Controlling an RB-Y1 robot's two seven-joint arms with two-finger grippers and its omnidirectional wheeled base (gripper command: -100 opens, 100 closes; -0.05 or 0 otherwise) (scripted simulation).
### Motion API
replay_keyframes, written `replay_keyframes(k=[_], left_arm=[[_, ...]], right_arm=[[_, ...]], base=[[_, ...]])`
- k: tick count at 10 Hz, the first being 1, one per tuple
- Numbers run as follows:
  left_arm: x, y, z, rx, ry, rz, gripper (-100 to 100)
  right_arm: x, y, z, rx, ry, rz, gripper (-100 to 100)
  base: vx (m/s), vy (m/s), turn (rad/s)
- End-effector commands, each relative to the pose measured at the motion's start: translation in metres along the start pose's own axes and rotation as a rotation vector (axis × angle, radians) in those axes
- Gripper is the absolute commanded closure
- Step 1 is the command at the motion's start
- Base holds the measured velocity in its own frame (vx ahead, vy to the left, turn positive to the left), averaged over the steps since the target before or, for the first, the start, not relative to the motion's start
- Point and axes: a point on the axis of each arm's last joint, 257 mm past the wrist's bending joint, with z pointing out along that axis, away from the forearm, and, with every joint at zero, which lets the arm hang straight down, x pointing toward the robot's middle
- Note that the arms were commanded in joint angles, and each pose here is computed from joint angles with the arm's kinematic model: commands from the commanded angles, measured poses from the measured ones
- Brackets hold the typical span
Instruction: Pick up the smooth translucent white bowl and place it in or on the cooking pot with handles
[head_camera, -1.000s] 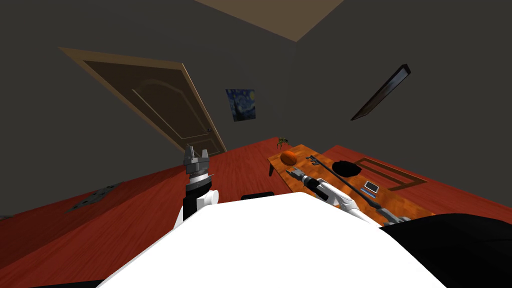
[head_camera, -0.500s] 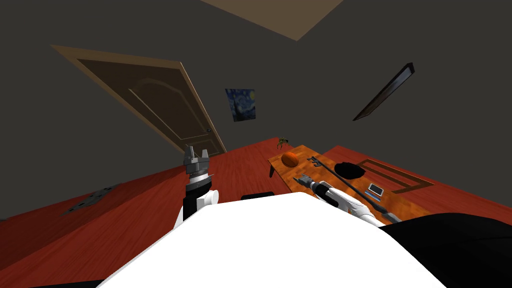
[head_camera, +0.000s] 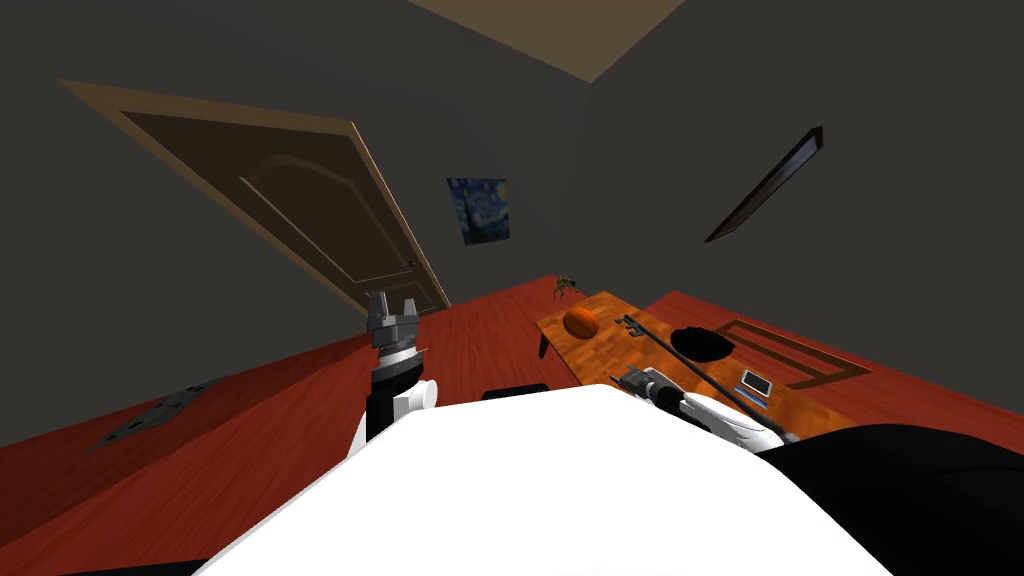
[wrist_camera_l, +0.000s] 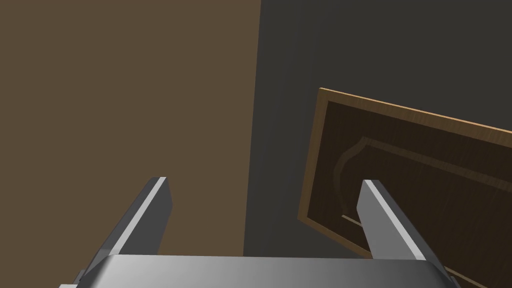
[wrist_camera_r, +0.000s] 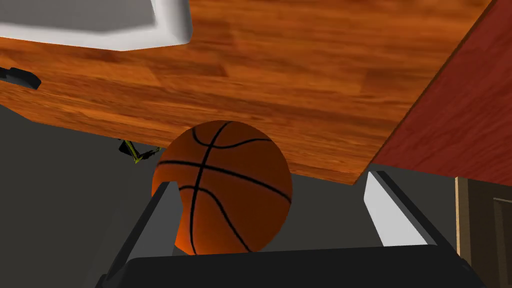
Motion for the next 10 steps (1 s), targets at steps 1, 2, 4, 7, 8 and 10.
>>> replay_keyframes(k=[1,2,4,7,8,10], left_arm=[[0.0,0.0,0.0,0.0,0.0,0.0,0],[0.0,0.0,0.0,0.0,0.0,0.0,0],[0.0,0.0,0.0,0.0,0.0,0.0,0],[0.0,0.0,0.0,0.0,0.0,0.0,0],[0.0,0.0,0.0,0.0,0.0,0.0,0],[0.0,0.0,0.0,0.0,0.0,0.0,0]], right_arm=[[0.043,-0.015,-0.014,0.025,0.093,-0.062,-100],[0.073,-0.026,-0.026,0.041,0.159,-0.092,-100],[0.116,-0.039,-0.047,0.052,0.254,-0.146,-100],[0.149,-0.042,-0.064,0.048,0.327,-0.181,-100],[0.162,-0.039,-0.07,0.04,0.352,-0.19,-100],[0.157,-0.04,-0.068,0.044,0.341,-0.185,0]], base=[[0.102,0.011,-0.04],[0.095,0.008,-0.057],[0.082,0.001,-0.048],[0.055,0.004,-0.03],[0.024,-0.003,-0.013],[0.005,-0.001,-0.004]])
